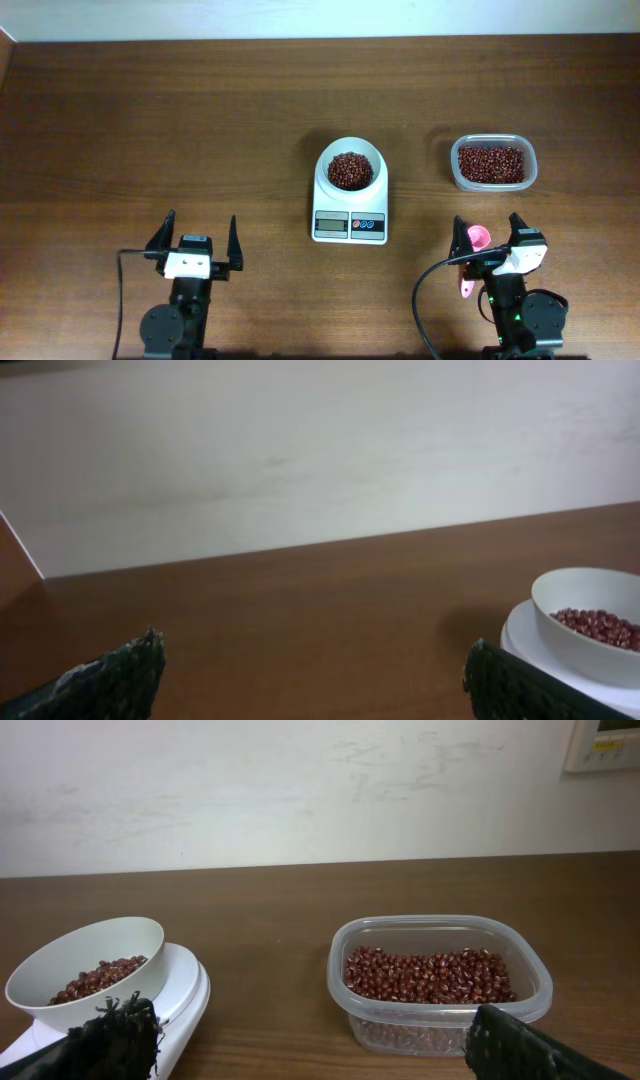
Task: Scoop and weigh 50g on scale
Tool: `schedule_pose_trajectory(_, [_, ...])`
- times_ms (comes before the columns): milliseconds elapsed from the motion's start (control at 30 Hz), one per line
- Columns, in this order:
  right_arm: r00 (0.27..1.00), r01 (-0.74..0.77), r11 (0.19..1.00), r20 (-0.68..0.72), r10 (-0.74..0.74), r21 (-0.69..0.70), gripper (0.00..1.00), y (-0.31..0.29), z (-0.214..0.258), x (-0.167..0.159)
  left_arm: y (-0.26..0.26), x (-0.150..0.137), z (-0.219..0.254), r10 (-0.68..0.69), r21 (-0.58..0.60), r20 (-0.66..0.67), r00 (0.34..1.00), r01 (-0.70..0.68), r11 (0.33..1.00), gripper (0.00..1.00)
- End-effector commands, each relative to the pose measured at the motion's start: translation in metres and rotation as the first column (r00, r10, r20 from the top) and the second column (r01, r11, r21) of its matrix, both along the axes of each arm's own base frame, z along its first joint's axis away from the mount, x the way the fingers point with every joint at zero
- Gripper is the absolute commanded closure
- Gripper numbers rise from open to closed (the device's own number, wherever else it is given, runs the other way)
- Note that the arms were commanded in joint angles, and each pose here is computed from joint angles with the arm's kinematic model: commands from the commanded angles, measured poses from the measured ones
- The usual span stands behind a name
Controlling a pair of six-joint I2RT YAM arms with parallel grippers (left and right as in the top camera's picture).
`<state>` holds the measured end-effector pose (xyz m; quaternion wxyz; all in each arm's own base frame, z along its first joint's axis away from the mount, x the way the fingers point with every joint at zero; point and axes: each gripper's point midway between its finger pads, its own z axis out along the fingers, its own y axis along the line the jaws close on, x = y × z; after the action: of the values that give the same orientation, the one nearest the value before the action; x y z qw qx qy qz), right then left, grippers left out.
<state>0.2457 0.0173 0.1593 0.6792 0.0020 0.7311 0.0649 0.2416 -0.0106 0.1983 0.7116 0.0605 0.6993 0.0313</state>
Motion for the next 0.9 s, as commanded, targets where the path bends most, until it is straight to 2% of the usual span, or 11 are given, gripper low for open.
schedule_pose_trajectory(0, [1.0, -0.01, 1.0, 0.0, 0.01, -0.007, 0.01, 0.002, -0.002, 0.0, 0.002, 0.003, -0.011, 0.008, 0.005, -0.002, 1.0, -0.008, 1.0, 0.01])
schedule_pose_trajectory(867, [1.0, -0.01, 1.0, 0.0, 0.01, -0.007, 0.01, 0.002, -0.002, 0.0, 0.001, 0.004, -0.043, 0.006, 0.01, -0.099, 0.995, -0.005, 1.0, 0.01])
